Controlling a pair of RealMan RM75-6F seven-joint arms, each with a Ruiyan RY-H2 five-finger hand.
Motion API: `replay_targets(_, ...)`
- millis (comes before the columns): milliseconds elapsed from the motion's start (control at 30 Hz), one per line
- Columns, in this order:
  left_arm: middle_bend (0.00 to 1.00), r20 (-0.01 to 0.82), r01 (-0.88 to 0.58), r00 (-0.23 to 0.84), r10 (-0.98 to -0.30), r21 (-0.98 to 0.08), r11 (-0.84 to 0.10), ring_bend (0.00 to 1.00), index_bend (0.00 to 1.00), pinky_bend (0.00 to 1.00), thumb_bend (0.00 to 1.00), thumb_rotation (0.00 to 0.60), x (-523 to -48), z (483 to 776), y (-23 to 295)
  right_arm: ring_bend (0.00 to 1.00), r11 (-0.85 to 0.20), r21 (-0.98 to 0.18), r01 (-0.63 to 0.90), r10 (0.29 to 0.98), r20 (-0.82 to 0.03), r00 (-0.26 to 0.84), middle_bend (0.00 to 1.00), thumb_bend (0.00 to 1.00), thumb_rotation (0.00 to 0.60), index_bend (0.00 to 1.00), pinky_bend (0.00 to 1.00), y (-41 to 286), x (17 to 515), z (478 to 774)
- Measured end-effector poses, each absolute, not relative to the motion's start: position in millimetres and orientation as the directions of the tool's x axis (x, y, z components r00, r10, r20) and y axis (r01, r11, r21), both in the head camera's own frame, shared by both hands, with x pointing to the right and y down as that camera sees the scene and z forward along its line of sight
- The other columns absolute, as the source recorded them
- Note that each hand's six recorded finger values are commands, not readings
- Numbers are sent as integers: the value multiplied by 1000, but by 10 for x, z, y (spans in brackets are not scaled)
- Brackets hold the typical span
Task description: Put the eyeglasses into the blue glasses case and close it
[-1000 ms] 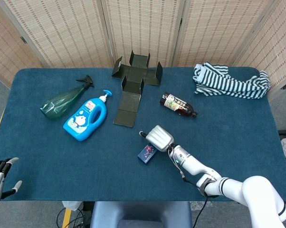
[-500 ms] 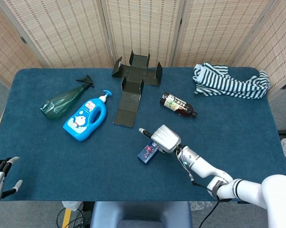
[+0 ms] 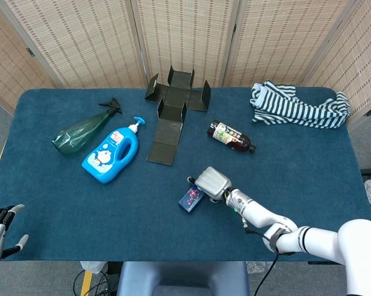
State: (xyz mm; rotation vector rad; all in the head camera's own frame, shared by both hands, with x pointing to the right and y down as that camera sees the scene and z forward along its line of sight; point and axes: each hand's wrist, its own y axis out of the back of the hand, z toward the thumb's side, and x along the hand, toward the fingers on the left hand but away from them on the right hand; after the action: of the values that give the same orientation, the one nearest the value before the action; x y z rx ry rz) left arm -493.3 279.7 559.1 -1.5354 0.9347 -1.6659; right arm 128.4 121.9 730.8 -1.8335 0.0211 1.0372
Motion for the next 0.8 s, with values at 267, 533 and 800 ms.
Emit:
replay_targets(267,257,513,7,-76,-855,-857,-515,232,227,300,302,600,-4940,5608,2799,1000,-514,-746,-423,425,-650,630,993,331,600,542,903,1152,1198,7314)
replay_targets(533,257,509,9,-61,-859,-860,-510,232,227,300,303,600,-4909,5638,2749,1000,-518,-754,-403,454,-642,617,947,175,600,0,903,1123,1293,7260)
replay_targets(800,257,476,17,-36,-879,-879,-477,232,227,300,303,600,-4854,5683,2597,923,-501,-809,-307,589,-579,564,798,139,600,0,808,1044,1715,7027)
